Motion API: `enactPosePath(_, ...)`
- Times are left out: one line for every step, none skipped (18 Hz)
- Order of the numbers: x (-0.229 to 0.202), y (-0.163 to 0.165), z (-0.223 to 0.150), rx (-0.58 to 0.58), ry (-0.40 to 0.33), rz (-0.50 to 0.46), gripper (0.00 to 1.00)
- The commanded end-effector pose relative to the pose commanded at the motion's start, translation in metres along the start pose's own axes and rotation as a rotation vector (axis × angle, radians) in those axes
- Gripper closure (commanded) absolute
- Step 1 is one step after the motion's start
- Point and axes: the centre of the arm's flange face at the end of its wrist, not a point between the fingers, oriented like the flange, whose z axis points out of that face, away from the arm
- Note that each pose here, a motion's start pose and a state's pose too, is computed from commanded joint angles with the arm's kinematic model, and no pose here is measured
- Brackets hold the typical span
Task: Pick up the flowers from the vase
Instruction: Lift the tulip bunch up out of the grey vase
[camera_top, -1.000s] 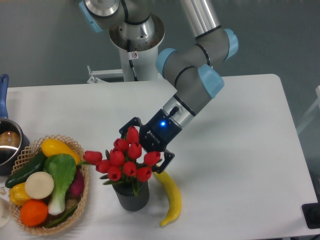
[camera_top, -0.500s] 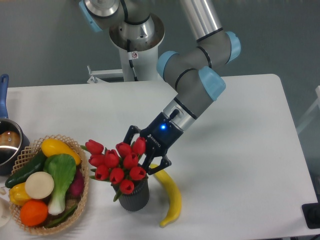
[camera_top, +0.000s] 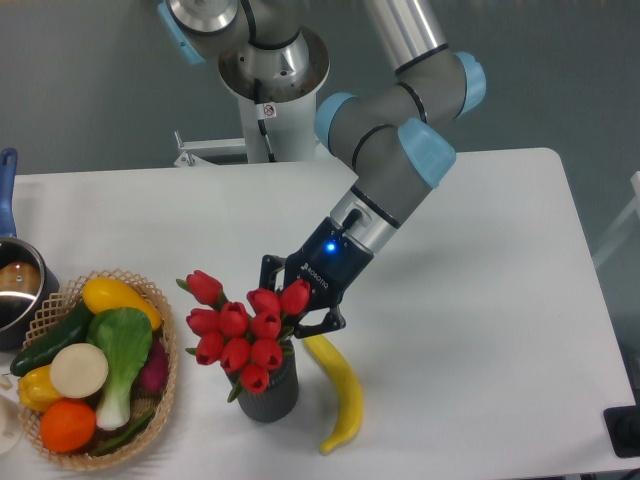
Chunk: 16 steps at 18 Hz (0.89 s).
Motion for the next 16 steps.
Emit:
enactPosePath(0.002,-0.009,-0.004,0.005,-0.007,0.001,1.00)
enactPosePath(0.005,-0.015,-0.009,0.010,-0.013,0.002,1.00)
enactPosePath(0.008,-0.023,-0.011,0.016,-0.015,0.006,1.00)
enactPosePath(0.010,-0.031,-0.014,0.024,-0.016,0.007,1.00)
enactPosePath(0.013,-0.040,-0.019,0.030,-0.022,0.002,1.00)
enactPosePath(0.018,-0.047,-0.023,0.036,-0.027,-0.006,1.00)
enactPosePath(0.020,-0.053,-0.026,0.042,-0.030,-0.003,1.00)
enactPosePath(0.020,-0.056,-0.029,0.047,-0.032,0.000,1.00)
enactPosePath(0.020,-0.059,-0.031,0.055,-0.031,0.003,1.00)
enactPosePath(0.023,-0.066,-0.035,0.068,-0.032,0.015,1.00)
enactPosePath(0.024,-0.072,-0.039,0.074,-0.035,0.015,1.00)
enactPosePath(0.024,-0.076,-0.041,0.078,-0.037,0.011,1.00)
enactPosePath(0.024,-0.080,-0.044,0.082,-0.042,0.010,1.00)
enactPosePath(0.024,-0.085,-0.048,0.090,-0.045,0.016,1.00)
enactPosePath(0.027,-0.090,-0.051,0.101,-0.044,0.022,1.00)
enactPosePath(0.028,-0.097,-0.055,0.110,-0.045,0.019,1.00)
